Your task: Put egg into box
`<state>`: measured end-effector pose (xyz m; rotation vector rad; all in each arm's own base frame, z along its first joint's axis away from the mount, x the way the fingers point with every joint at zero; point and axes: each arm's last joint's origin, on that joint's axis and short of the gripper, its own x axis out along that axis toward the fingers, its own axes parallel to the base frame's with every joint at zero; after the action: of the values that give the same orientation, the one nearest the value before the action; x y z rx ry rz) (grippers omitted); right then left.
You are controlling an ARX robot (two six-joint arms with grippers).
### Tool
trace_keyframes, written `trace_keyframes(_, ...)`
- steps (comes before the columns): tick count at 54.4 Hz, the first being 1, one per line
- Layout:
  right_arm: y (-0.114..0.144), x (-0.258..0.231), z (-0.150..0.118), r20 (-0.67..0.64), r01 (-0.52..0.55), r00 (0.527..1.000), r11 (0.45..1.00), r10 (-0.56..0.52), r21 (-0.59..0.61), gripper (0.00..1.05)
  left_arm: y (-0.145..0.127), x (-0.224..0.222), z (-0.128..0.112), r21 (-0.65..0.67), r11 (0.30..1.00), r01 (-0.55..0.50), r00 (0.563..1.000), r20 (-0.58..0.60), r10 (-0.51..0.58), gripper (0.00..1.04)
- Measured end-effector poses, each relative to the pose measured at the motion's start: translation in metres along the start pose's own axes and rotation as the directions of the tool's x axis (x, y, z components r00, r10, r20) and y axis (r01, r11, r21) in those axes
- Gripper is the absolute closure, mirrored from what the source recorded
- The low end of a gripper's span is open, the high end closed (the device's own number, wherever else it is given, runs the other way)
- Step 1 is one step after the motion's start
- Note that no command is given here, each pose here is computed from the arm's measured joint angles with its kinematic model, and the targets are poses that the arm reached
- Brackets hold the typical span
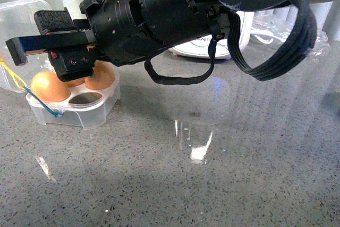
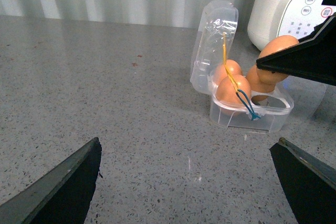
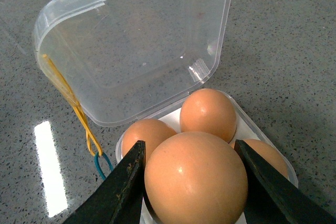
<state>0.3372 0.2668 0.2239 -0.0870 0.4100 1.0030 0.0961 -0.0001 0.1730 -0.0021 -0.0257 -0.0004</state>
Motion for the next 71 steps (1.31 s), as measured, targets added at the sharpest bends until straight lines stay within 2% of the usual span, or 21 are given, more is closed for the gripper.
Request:
trace_keyframes(25,0.0,0.004,-0.003,-0.028,0.009,1.0,1.0,-0.009,-0.003,0.6,0.0,0.0,0.0,0.0,1.0,0.0,1.0,0.0,0.0,0.07)
trace_keyframes(30,-0.001,0.003,-0.004,-0.03,0.012,0.999,1.0,-0.012,-0.001,0.41,0.0,0.0,0.0,0.0,1.0,0.0,1.0,0.0,0.0,0.07)
trace_keyframes(34,-0.002,0.003,-0.004,-0.03,0.012,0.999,1.0,-0.012,-0.001,0.32,0.0,0.0,0.0,0.0,1.0,0.0,1.0,0.0,0.0,0.07)
trace_keyframes(41,-0.002,0.003,-0.003,-0.028,0.006,1.0,1.0,-0.006,0.0,0.06,0.0,0.0,0.0,0.0,1.0,0.0,1.0,0.0,0.0,0.07)
trace_keyframes(42,-0.002,0.002,-0.003,-0.027,0.007,1.0,1.0,-0.007,0.0,0.05,0.0,0.0,0.0,0.0,1.0,0.0,1.0,0.0,0.0,0.07)
trace_keyframes(54,-0.007,-0.005,-0.001,-0.009,0.026,1.0,1.0,-0.026,0.013,0.07,0.0,0.0,0.0,0.0,1.0,0.0,1.0,0.0,0.0,0.07)
trace_keyframes(71,-0.008,-0.044,0.016,0.095,0.068,0.993,0.997,-0.07,0.026,0.07,0.0,0.0,0.0,0.0,1.0,0.0,1.0,0.0,0.0,0.07)
